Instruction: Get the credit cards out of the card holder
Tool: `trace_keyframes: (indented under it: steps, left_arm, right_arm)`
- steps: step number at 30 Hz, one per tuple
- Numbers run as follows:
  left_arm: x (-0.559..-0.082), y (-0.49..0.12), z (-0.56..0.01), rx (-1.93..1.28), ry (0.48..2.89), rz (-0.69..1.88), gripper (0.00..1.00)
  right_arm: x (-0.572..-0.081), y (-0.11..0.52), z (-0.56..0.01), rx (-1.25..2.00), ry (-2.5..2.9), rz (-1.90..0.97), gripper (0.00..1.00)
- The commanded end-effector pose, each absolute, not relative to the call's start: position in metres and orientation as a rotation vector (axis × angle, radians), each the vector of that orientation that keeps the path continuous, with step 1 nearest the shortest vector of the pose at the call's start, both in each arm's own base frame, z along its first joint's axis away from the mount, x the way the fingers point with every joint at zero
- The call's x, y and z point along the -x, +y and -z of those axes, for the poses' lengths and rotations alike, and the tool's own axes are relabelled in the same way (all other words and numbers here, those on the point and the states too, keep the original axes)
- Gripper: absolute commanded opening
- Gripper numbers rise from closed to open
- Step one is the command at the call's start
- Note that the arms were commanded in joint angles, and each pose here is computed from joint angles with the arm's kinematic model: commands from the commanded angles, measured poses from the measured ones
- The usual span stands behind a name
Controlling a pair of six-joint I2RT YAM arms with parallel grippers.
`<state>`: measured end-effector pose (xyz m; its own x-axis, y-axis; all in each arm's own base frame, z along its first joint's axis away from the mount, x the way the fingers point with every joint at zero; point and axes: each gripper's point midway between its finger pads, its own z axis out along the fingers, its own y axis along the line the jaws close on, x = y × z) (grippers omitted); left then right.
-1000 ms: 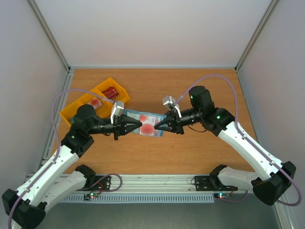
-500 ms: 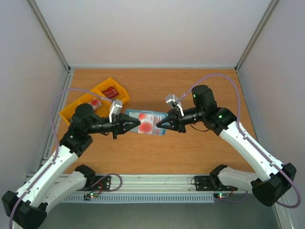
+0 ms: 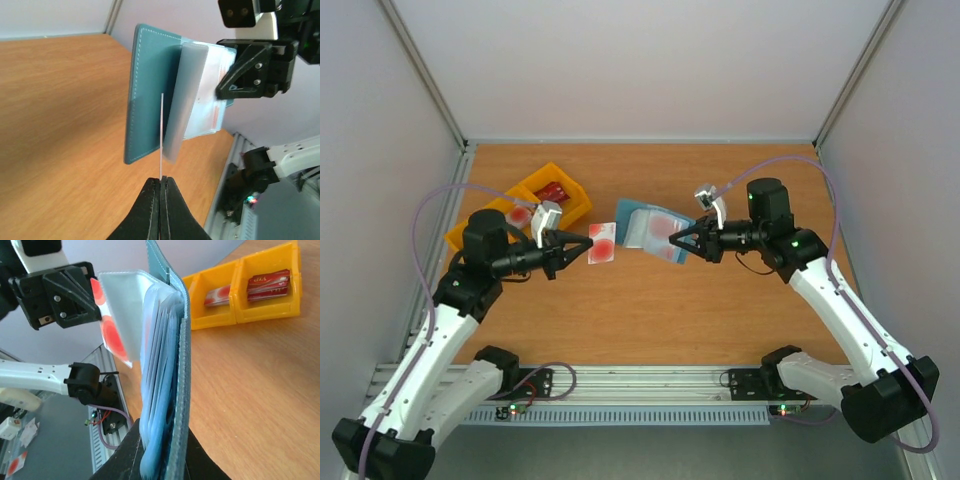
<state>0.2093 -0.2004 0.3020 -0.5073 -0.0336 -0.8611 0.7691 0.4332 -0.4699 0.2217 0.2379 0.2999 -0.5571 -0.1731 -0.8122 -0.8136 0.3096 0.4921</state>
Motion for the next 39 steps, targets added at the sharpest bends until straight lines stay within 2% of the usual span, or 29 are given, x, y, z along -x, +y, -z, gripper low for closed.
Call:
trace_keyframes:
  steps: [1, 7, 11, 16, 24, 39]
  left_arm:
    - [-0.218, -0.183, -0.297, -0.728, 1.888, 0.937, 0.0]
    - [-0.224, -0.142, -0.283, -1.096, 2.036, 0.624, 0.0]
    - [-0.241, -0.103, -0.286, -1.307, 2.195, 0.555, 0.0]
    - [-0.289, -0.036, -0.269, -1.503, 2.363, 0.323, 0.0]
    - [-0.379, 0.009, -0.234, -1.472, 2.405, 0.134, 0.0]
    - [-0.432, 0.038, -0.149, -1.409, 2.597, 0.177, 0.0]
  right_arm:
    - [-0.231, 0.237, -0.308, 0.831, 1.922, -1.261, 0.01]
    - [-0.23, 0.239, -0.316, 0.859, 1.884, -1.274, 0.01]
    - [-0.225, 0.239, -0.322, 0.891, 1.859, -1.286, 0.01]
    - [-0.218, 0.239, -0.325, 0.912, 1.844, -1.298, 0.01]
    - [-0.214, 0.237, -0.323, 0.917, 1.841, -1.296, 0.01]
    - [-0.225, 0.242, -0.31, 0.915, 1.889, -1.31, 0.01]
